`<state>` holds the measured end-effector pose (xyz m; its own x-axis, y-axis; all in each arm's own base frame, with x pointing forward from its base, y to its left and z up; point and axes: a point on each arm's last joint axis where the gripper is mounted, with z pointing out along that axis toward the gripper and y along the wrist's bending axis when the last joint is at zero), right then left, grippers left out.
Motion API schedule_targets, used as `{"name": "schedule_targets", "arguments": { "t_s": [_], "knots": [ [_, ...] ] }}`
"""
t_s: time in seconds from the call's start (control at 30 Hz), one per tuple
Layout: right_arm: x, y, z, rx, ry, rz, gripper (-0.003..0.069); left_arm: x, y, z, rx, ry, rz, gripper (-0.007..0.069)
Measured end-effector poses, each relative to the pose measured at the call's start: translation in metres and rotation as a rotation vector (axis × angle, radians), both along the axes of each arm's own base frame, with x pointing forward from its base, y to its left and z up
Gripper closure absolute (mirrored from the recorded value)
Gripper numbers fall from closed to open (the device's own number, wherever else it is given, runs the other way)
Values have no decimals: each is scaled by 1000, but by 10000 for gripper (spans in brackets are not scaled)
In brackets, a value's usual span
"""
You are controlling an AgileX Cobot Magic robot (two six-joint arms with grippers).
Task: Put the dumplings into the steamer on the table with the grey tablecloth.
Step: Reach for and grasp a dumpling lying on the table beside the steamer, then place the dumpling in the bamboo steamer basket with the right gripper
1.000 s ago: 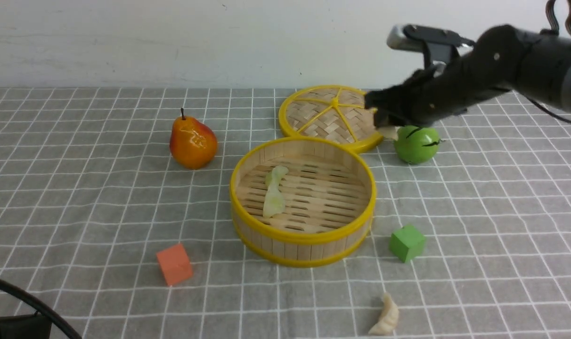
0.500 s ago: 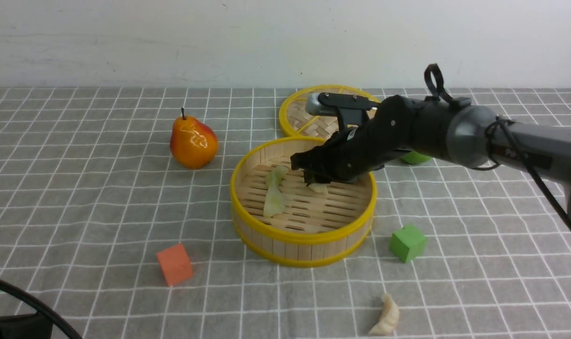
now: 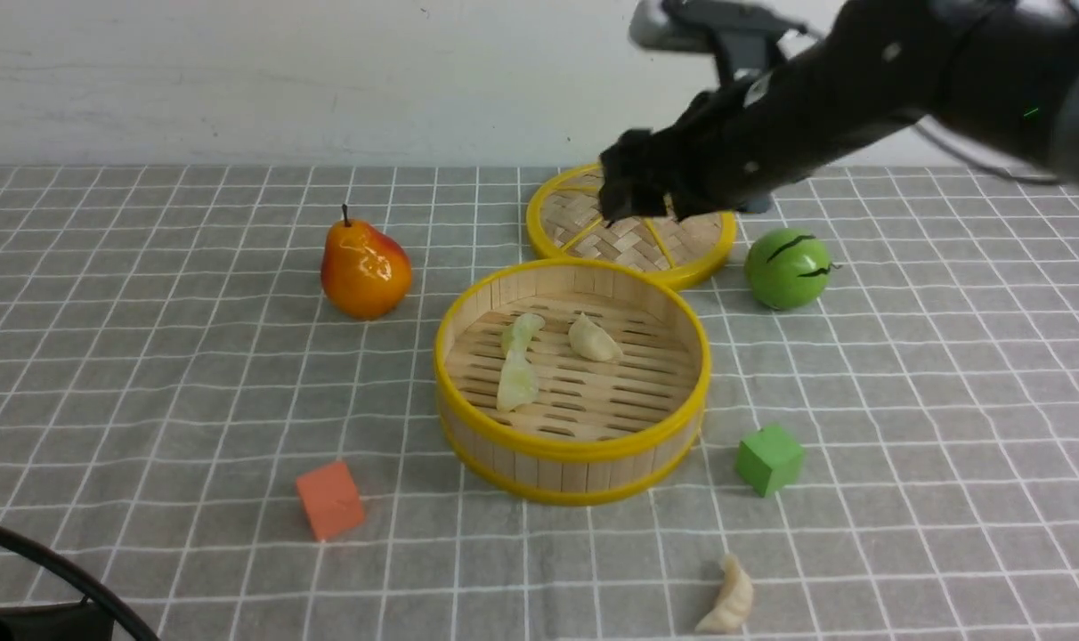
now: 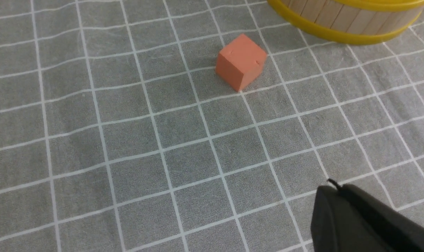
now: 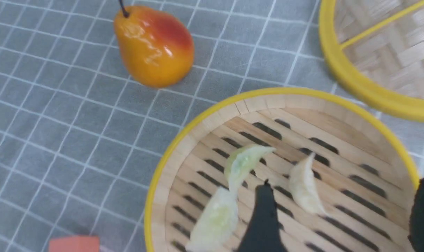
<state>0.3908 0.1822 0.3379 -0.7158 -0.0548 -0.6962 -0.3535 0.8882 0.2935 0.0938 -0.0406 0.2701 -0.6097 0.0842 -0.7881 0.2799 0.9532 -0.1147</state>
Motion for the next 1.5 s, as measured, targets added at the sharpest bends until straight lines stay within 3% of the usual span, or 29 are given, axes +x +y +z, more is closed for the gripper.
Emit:
{"name": "schedule_targets", "arguments": {
  "t_s": [0.1, 0.2, 0.33, 0.43, 0.6, 0.73, 0.77, 0.93, 1.07, 1.23, 1.33, 1.43, 1.5],
  "knots": [
    [-42, -22, 2, -122, 163, -43, 181, 0, 0, 0, -6, 2, 0, 637],
    [-76, -34, -48, -179, 322, -119, 189, 0, -1, 0, -10, 3, 0, 637],
    [-110, -36, -110, -94, 370, -211, 189, 0, -1, 1, -16, -6, -2, 636],
    [-117, -36, -132, -8, 356, -269, 189, 1, -1, 2, -23, -16, -4, 635],
    [-116, -28, -161, -42, 394, -255, 200, 1, -2, -1, -24, -17, -6, 633],
    [-120, -14, -181, -117, 417, -169, 256, 1, -2, -3, -22, -13, -6, 632],
    [-121, -13, -181, -119, 416, -162, 261, 1, -2, -3, -22, -13, -6, 631],
    [-127, -10, -178, -211, 403, -35, 487, 1, -2, -3, -20, -9, -5, 628],
    [-129, -8, -156, -258, 409, 52, 483, 1, -2, -3, -20, -9, -5, 627],
    [-101, 12, -59, -202, 161, 168, 482, 1, -1, -3, -14, -12, -5, 621],
    [-81, 24, -21, -162, 22, 190, 482, 1, -1, -3, -12, -14, -5, 619],
    [-55, 39, -14, -143, -40, 188, 482, 1, -1, -3, -6, -17, -6, 619],
    [-36, 50, -32, -176, -48, 189, 482, 1, -1, -3, -2, -19, -6, 617]
  ]
}}
